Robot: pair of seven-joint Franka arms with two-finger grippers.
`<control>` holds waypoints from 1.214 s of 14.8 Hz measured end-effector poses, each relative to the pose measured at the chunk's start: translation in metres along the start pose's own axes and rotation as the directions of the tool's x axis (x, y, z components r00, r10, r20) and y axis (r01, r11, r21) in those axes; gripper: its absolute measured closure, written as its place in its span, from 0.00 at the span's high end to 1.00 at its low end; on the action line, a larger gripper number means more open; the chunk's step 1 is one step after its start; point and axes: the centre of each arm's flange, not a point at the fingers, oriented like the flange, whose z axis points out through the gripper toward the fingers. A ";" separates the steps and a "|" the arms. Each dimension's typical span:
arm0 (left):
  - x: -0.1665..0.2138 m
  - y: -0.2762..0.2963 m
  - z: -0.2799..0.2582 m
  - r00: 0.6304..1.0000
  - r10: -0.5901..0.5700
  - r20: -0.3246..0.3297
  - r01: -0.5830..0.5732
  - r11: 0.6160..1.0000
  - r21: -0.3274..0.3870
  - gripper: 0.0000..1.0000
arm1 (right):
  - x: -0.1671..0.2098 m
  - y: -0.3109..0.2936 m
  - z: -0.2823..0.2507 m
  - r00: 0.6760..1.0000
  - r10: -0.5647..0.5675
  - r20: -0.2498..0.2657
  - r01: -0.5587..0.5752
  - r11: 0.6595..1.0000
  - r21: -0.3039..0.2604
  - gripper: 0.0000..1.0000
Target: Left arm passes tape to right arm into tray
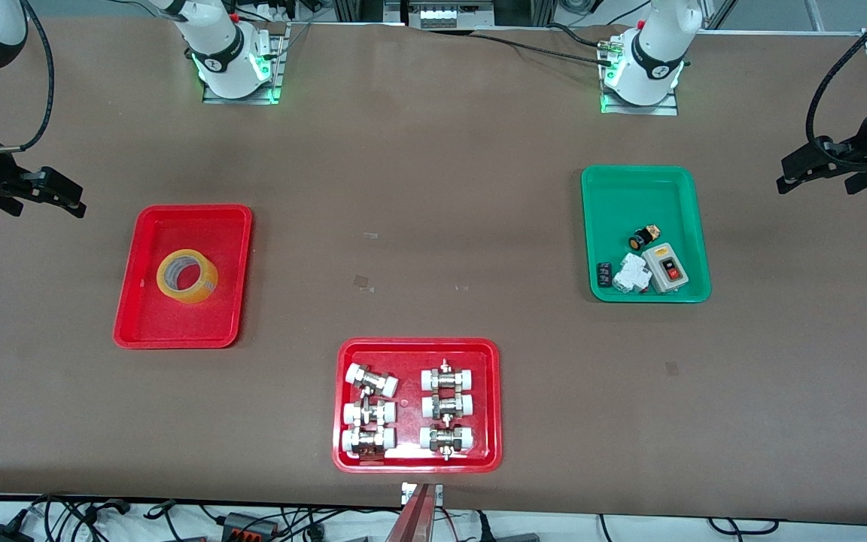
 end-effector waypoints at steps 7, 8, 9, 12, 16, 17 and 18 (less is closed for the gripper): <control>0.000 0.000 0.000 1.000 0.000 0.001 0.000 1.000 0.000 1.00 | -0.003 0.000 -0.003 1.000 0.000 0.018 0.000 1.000 0.001 1.00; 0.000 0.000 0.000 1.000 0.000 0.001 0.000 1.000 0.000 1.00 | -0.003 -0.001 -0.003 1.000 -0.001 0.018 0.001 1.000 0.001 1.00; 0.000 0.000 0.000 1.000 0.000 0.001 0.000 1.000 0.000 1.00 | -0.003 -0.001 -0.003 1.000 -0.002 0.018 0.002 1.000 0.001 1.00; 0.000 0.000 0.000 1.000 0.001 0.001 -0.001 1.000 0.000 1.00 | -0.003 -0.004 -0.003 1.000 0.000 0.019 0.000 1.000 0.017 1.00; 0.000 0.000 0.000 1.000 0.001 0.001 -0.001 1.000 0.000 1.00 | -0.004 -0.004 -0.002 1.000 0.003 0.026 -0.004 1.000 0.028 1.00; 0.000 0.000 0.000 1.000 0.001 0.001 -0.001 1.000 0.000 1.00 | -0.005 -0.004 -0.002 1.000 0.003 0.031 -0.003 1.000 0.029 1.00; 0.000 0.000 0.000 1.000 0.001 0.001 -0.001 1.000 0.000 1.00 | -0.005 -0.005 -0.002 0.999 0.000 0.034 -0.001 1.000 0.029 1.00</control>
